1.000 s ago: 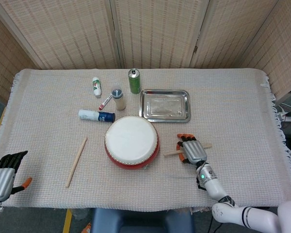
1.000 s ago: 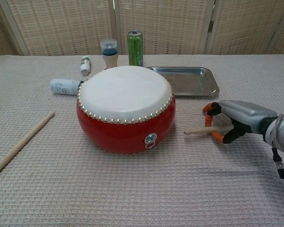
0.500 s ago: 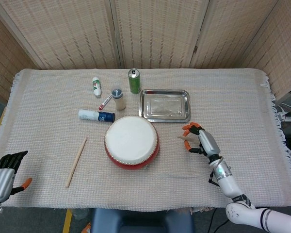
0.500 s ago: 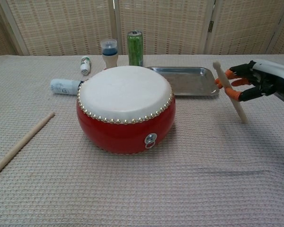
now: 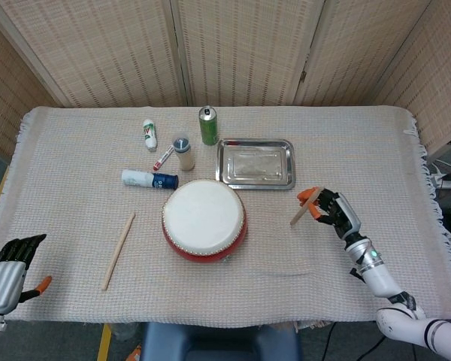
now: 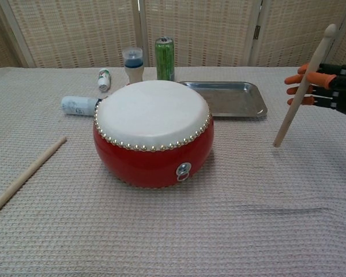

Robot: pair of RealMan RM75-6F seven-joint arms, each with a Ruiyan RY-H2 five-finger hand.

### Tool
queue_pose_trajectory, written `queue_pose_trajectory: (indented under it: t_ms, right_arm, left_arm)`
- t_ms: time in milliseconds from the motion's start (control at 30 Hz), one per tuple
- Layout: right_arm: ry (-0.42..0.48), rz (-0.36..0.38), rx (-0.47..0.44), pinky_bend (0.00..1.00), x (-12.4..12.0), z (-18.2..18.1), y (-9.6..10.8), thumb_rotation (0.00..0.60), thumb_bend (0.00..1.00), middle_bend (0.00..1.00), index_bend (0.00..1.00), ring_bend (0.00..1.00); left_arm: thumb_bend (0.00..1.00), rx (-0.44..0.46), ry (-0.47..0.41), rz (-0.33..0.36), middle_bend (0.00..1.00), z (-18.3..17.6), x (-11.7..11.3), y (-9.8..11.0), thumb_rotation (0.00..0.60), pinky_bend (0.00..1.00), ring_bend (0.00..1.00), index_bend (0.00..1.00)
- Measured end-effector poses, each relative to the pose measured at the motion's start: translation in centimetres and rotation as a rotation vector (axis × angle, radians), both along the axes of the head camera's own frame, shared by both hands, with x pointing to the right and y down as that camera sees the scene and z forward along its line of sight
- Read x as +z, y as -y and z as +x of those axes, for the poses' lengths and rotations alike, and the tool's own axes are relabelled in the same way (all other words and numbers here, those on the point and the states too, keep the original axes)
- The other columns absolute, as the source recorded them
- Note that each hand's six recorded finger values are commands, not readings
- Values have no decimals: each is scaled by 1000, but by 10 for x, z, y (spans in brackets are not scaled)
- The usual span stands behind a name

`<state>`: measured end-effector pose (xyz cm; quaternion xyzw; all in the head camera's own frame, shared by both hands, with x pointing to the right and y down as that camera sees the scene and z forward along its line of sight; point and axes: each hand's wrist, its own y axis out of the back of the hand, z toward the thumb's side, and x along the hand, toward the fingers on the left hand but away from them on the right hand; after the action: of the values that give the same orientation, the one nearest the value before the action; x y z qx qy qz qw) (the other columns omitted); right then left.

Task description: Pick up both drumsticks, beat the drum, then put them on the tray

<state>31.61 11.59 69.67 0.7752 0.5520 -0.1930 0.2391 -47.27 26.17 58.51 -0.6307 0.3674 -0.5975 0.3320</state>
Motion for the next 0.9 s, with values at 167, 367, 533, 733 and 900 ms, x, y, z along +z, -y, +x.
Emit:
queue_pose_trajectory:
  t_ms: [167, 367, 533, 733, 900]
  right_arm:
    - [53, -35, 15, 375, 18, 17, -3, 600, 293, 401, 522, 359]
    - [104, -46, -4, 381, 33, 18, -9, 600, 193, 401, 509, 363]
    - [107, -43, -38, 381, 38, 13, -12, 600, 165, 401, 508, 364]
    - [86, -45, -77, 394, 43, 9, -18, 599, 138, 411, 520, 395]
    - [52, -49, -107, 444, 50, 3, -26, 600, 133, 493, 623, 461]
  left_arm:
    - [285, 2, 1, -7, 132, 1, 0, -1, 600, 109, 117, 113]
    - [285, -2, 5, -11, 132, -1, 0, -3, 600, 109, 117, 113]
    - [285, 3, 2, -14, 132, 1, 0, -3, 600, 109, 117, 113]
    - [285, 4, 1, -14, 132, 1, -1, -3, 600, 109, 117, 113]
    - [286, 4, 1, -18, 132, 1, -1, -4, 600, 109, 117, 113]
